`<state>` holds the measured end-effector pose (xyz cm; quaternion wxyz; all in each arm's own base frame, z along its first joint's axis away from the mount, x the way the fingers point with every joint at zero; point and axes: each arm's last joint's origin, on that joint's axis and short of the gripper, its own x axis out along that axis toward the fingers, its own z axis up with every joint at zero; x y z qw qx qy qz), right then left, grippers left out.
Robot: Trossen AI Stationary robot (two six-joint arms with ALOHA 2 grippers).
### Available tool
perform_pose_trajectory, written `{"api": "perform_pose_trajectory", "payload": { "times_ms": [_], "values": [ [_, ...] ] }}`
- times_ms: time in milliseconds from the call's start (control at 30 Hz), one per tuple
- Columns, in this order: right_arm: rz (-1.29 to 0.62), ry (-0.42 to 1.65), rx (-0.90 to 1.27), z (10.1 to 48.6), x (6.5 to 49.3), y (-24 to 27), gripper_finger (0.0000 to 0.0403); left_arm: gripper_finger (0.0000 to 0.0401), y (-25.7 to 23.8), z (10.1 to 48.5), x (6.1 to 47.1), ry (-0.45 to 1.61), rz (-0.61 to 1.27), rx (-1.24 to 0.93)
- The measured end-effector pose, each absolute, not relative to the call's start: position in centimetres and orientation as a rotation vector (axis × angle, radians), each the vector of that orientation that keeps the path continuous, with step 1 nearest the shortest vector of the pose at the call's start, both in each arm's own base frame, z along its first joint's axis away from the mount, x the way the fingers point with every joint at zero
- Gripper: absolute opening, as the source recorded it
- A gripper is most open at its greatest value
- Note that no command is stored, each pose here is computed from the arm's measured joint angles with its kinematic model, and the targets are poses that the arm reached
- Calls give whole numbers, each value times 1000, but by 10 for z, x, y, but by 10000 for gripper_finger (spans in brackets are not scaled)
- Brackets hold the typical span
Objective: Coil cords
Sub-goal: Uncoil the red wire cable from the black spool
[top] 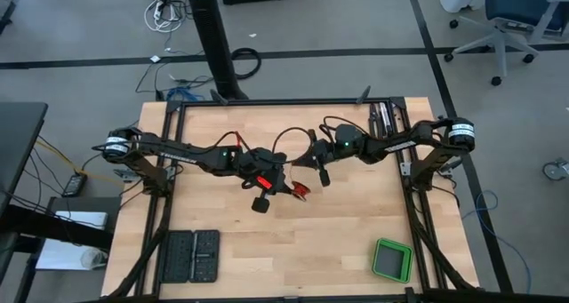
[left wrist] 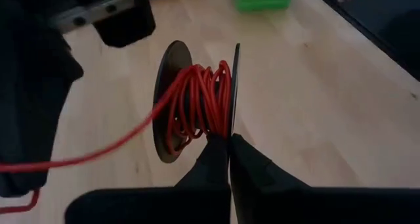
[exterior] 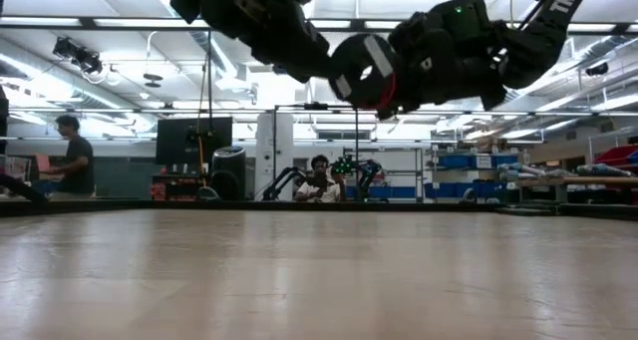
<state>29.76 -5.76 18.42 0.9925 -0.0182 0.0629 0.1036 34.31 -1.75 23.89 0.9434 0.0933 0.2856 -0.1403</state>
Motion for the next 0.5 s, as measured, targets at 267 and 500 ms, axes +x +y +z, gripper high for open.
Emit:
{"api": "perform_pose_trajectory", "payload": {
  "times_ms": [267,500],
  "values": [
    [251,175,-53,195,294,-56,0,0,-14,232,341,671,-178,171],
    [222,329,-61,213,267,-48,0,0,-10,223,329,829,-88,193]
  ]
}}
